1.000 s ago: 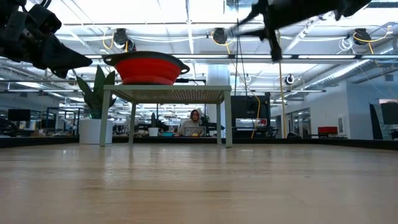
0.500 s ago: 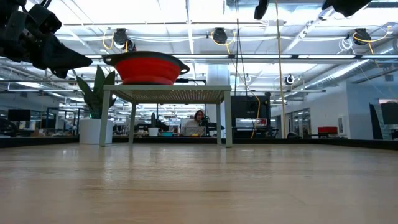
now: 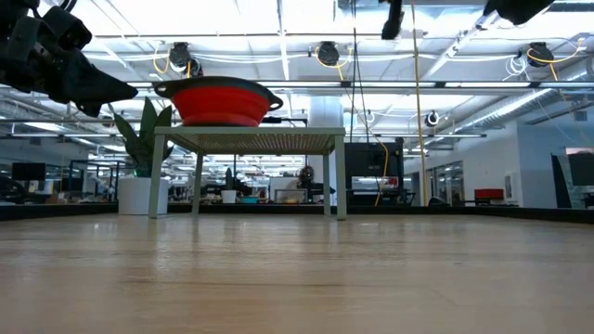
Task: Pick & Place Fruit
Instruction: Put the blue knife on the shelf
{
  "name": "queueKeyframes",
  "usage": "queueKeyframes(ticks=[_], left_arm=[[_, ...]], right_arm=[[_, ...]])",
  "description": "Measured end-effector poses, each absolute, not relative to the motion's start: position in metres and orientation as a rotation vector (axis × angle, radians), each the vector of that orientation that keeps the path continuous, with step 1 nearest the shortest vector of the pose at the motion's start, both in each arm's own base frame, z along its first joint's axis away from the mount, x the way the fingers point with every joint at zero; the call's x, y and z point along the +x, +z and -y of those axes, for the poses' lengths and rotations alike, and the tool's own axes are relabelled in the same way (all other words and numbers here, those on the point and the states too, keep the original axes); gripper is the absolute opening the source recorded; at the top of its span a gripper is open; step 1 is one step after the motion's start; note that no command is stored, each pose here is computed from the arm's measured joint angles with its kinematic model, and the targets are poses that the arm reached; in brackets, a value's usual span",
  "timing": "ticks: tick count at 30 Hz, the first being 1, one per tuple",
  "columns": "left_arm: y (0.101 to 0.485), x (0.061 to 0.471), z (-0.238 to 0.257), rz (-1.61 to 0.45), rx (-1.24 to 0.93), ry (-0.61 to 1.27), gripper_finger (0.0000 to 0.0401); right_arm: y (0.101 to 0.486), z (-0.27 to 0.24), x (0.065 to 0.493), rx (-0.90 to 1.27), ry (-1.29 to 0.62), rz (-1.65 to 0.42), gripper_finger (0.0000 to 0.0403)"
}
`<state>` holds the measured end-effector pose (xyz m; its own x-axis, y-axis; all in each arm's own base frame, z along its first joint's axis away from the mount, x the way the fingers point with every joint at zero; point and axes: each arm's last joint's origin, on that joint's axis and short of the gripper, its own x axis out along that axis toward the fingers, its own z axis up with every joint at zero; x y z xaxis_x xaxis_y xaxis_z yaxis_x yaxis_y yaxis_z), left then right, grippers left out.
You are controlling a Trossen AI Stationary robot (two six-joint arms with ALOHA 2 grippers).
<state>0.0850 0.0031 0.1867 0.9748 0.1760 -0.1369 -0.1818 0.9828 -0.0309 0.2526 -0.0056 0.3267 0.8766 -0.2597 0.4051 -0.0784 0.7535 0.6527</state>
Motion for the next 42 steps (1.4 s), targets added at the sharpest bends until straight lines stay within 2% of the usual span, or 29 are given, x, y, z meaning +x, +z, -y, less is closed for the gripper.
queueKeyframes(ticks=[6, 13, 23, 32, 38, 42], left_arm=[[0.187, 0.085, -0.003, -0.134, -0.043, 0.18, 0.0026], [0.187, 0.085, -0.003, -0.134, -0.043, 0.18, 0.0026], [0.187, 0.085, -0.003, -0.134, -0.043, 0.181, 0.0026], [0.187, 0.085, -0.003, -0.134, -0.043, 0.181, 0.0026], [0.187, 0.085, -0.003, -0.134, -0.043, 0.181, 0.0026], [0.187, 0.085, -0.003, -0.134, -0.043, 0.181, 0.0026]], right_arm=[[0.318, 0.011, 0.254, 0.887, -0.297, 0.514, 0.0028], [0.319, 0.016, 0.25, 1.052, -0.448, 0.66, 0.0031], [0.323, 0.02, 0.245, 1.139, -0.542, 0.806, 0.0032], [0.321, 0.02, 0.246, 1.133, -0.543, 0.78, 0.0031], [0.311, 0.016, 0.253, 1.158, -0.452, 0.614, 0.0029], [0.304, 0.013, 0.256, 1.156, -0.465, 0.517, 0.0032]])
